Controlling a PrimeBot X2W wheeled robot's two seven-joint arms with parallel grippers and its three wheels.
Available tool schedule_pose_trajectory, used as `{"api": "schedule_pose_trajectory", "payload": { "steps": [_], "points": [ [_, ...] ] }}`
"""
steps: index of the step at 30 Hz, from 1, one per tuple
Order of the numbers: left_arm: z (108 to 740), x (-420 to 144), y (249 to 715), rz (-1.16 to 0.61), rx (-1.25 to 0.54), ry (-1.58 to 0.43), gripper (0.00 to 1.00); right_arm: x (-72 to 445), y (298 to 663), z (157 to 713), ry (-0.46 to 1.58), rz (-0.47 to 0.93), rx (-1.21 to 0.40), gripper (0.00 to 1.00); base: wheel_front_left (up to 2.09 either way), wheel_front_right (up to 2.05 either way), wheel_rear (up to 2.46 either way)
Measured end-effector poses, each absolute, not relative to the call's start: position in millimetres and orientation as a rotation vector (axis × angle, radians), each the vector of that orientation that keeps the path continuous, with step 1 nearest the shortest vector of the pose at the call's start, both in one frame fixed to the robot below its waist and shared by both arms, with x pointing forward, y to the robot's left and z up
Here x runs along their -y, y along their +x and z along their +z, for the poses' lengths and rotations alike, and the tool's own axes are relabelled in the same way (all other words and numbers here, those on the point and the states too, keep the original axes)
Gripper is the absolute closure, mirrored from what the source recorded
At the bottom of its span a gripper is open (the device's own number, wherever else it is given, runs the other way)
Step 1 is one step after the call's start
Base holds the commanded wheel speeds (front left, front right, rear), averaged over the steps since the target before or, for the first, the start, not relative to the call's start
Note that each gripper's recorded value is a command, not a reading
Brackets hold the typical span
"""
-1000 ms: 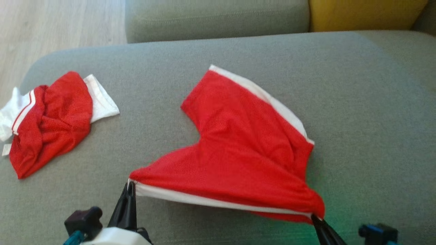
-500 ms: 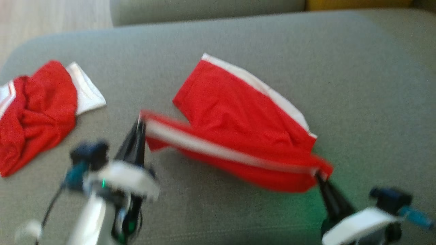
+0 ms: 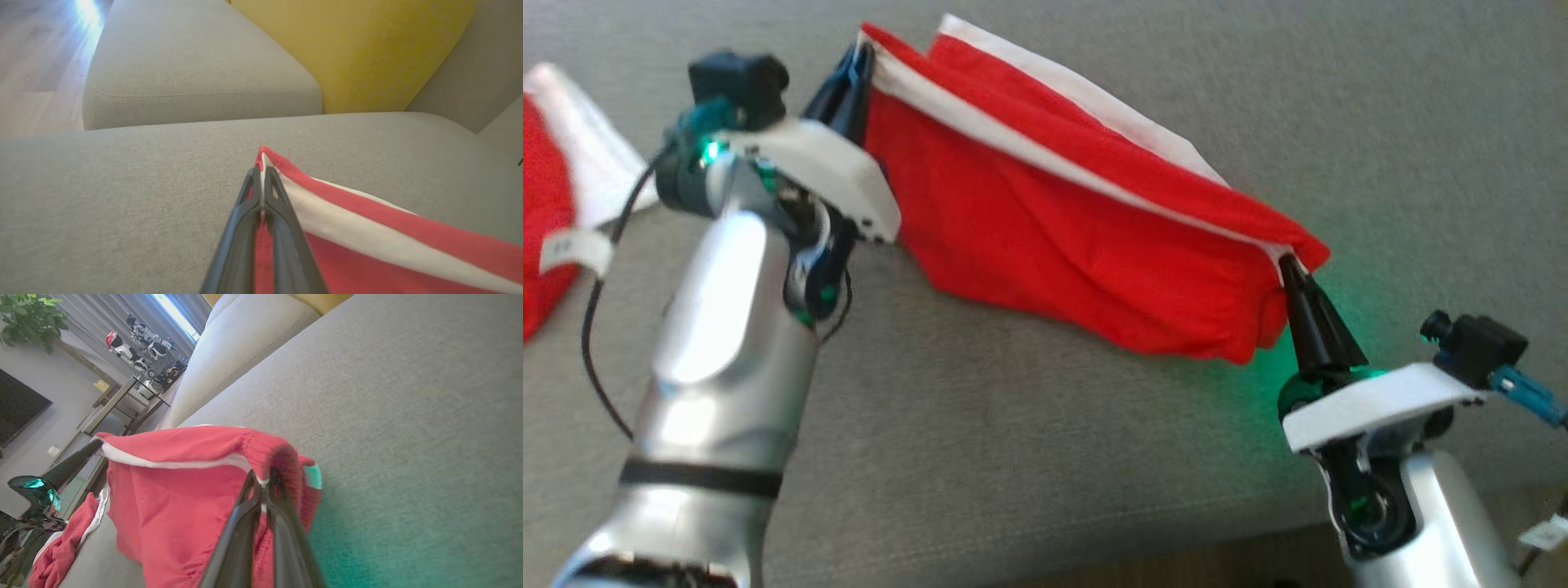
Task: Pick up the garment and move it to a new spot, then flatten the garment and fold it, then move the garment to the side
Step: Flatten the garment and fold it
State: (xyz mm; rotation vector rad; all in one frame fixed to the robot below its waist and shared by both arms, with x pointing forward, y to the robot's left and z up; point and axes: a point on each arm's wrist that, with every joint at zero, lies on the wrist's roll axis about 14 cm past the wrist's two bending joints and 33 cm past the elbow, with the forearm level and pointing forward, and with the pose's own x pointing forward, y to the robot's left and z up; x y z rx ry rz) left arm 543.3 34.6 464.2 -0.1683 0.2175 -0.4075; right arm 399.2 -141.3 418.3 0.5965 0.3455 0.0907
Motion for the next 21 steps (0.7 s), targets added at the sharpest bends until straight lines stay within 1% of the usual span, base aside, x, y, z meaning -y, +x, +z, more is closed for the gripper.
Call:
{"api": "schedule_pose_trajectory", "payload": {
  "steps": [4, 12, 13, 14, 15, 21],
  "points": [
    [430.6, -9.9, 567.1, -0.441, -0.305, -0.141, 1.00, 150.8, 407.3, 404.6, 0.644, 0.041, -0.353, 1.00, 0.00, 0.00, 0.00],
    [389.9, 18.6, 586.0, -0.463, -0.403, -0.142, 1.00, 158.6, 418.2, 392.9, 0.658, 0.007, -0.354, 1.00, 0.00, 0.00, 0.00],
    [385.2, 19.8, 586.6, -0.462, -0.415, -0.142, 0.66, 159.7, 418.7, 391.9, 0.659, 0.002, -0.353, 0.98, 0.00, 0.00, 0.00],
    [381.8, 20.3, 587.4, -0.460, -0.420, -0.143, 0.13, 160.1, 418.6, 390.3, 0.657, 0.000, -0.358, 0.53, 0.00, 0.00, 0.00],
    [379.7, 20.8, 588.4, -0.455, -0.423, -0.151, 0.00, 160.8, 418.7, 390.1, 0.655, -0.003, -0.353, 0.00, 0.00, 0.00, 0.00],
    [390.9, 18.9, 590.2, -0.445, -0.355, -0.170, 0.00, 160.6, 422.8, 400.1, 0.606, 0.012, -0.305, 0.00, 0.00, 0.00, 0.00]
  ]
}}
